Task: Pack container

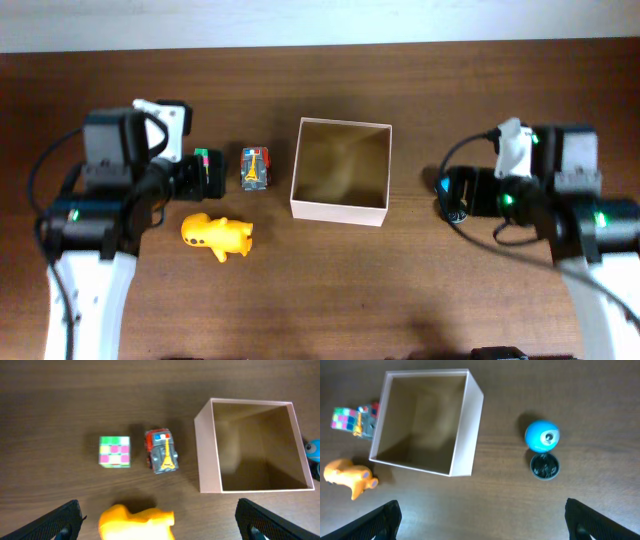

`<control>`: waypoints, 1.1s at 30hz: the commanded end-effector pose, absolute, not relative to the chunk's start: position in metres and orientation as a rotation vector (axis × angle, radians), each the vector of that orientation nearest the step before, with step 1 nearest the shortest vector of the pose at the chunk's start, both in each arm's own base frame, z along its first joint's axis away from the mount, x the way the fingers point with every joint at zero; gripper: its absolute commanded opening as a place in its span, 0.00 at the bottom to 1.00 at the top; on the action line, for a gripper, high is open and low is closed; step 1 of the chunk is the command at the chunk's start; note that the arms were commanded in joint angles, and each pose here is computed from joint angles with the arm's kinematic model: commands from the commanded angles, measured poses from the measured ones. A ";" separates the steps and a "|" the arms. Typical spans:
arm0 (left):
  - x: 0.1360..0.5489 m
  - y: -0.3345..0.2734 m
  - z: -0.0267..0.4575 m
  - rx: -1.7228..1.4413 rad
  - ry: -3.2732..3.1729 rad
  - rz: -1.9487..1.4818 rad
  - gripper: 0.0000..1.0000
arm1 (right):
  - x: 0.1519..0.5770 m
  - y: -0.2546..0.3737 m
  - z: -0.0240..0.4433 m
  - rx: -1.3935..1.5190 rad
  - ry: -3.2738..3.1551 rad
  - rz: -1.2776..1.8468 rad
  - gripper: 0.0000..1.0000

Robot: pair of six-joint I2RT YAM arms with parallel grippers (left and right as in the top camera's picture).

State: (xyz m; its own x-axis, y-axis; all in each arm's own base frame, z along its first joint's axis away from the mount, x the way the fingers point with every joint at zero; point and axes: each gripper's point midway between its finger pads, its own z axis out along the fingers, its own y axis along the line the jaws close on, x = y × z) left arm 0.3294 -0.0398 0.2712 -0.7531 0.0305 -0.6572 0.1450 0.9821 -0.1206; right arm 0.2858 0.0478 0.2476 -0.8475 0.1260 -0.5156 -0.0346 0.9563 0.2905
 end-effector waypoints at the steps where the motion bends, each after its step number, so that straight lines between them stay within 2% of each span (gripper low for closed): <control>1: 0.350 -0.047 0.246 0.137 2.487 -0.280 0.99 | 0.299 0.050 0.230 0.083 2.641 0.429 0.99; 4: 0.356 -0.040 0.212 0.109 2.602 -0.233 0.99 | 0.301 0.049 0.211 0.102 2.719 0.430 0.98; 7: 0.330 -0.040 0.160 0.050 2.876 -0.259 1.00 | 0.300 0.048 0.194 0.123 2.796 0.421 0.99; 11: 0.318 -0.039 0.129 0.048 3.026 -0.260 1.00 | 0.301 0.047 0.187 0.130 2.824 0.417 0.99; 19: 0.285 -0.077 0.088 0.227 3.176 -0.220 1.00 | 0.302 0.039 0.181 0.144 2.844 0.349 0.99; 24: 0.280 -0.055 0.061 0.116 3.169 0.151 1.00 | 0.301 0.039 0.181 0.144 2.846 0.349 0.99; 33: 0.277 -0.053 0.042 0.080 3.149 0.151 0.98 | 0.300 0.039 0.181 0.145 2.849 0.348 0.99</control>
State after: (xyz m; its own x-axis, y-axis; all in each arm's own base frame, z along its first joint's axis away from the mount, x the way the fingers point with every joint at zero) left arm 0.2758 -0.0552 0.0436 -0.9974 0.0687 0.0225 0.0704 0.9938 0.0855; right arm 0.2962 0.0439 0.1760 -0.9644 0.1258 -0.2327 0.0627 0.9633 0.2608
